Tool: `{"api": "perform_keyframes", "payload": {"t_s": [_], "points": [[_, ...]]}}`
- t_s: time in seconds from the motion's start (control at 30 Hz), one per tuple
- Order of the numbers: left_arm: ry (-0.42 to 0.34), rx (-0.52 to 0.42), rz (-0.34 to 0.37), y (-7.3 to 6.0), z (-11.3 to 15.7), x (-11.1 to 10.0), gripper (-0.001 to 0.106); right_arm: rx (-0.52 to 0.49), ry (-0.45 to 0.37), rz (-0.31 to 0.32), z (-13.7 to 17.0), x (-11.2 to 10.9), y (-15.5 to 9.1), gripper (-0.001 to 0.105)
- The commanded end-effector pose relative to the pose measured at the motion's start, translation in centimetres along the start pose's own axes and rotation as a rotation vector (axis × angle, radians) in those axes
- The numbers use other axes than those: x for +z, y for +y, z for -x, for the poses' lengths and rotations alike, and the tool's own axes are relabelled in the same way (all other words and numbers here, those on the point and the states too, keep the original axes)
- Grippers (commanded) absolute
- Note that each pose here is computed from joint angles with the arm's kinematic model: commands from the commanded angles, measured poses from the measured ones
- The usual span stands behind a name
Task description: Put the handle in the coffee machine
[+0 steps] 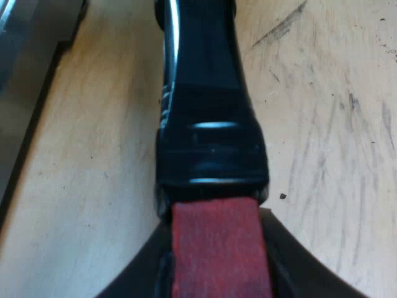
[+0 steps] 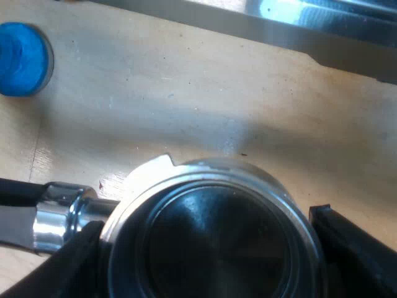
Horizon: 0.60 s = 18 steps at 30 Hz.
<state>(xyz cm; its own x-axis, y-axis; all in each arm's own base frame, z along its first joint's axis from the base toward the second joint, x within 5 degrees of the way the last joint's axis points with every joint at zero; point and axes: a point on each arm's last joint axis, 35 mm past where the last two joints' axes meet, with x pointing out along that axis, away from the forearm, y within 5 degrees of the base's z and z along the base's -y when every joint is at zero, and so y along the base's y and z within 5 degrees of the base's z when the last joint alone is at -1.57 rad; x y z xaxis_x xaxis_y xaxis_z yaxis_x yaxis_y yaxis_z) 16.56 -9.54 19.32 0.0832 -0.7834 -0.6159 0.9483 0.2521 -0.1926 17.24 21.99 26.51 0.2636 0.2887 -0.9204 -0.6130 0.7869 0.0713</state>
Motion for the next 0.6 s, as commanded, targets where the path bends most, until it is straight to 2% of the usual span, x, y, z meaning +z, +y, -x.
{"api": "perform_keyframes", "payload": {"t_s": [0.03,0.1,0.17,0.27,0.33,0.4,0.47,0.6], "points": [[-0.034,-0.032,-0.026,-0.14,0.03,0.31,0.000,0.036,-0.019,0.051,0.76,0.18,0.16,0.000],[-0.035,-0.032,-0.026,-0.13,0.03,0.32,0.000,0.037,-0.019,0.037,0.76,0.18,0.16,0.000],[-0.035,-0.032,-0.021,-0.13,0.03,0.32,0.000,0.036,-0.017,0.037,0.76,0.16,0.15,0.006],[-0.035,-0.031,-0.020,-0.11,0.05,0.31,0.000,0.036,-0.016,0.037,0.76,0.15,0.15,0.035],[-0.035,-0.031,-0.020,-0.11,0.05,0.31,0.000,0.036,-0.016,0.037,0.76,0.15,0.15,0.068],[-0.035,-0.031,-0.020,-0.11,0.05,0.31,0.000,0.036,-0.016,0.039,0.76,0.15,0.15,0.087],[-0.035,-0.031,-0.020,-0.11,0.05,0.31,0.000,0.036,-0.017,0.053,0.76,0.15,0.15,0.097],[-0.036,-0.030,-0.021,-0.11,0.05,0.32,0.000,0.036,-0.017,0.054,0.76,0.15,0.15,0.097]]}}
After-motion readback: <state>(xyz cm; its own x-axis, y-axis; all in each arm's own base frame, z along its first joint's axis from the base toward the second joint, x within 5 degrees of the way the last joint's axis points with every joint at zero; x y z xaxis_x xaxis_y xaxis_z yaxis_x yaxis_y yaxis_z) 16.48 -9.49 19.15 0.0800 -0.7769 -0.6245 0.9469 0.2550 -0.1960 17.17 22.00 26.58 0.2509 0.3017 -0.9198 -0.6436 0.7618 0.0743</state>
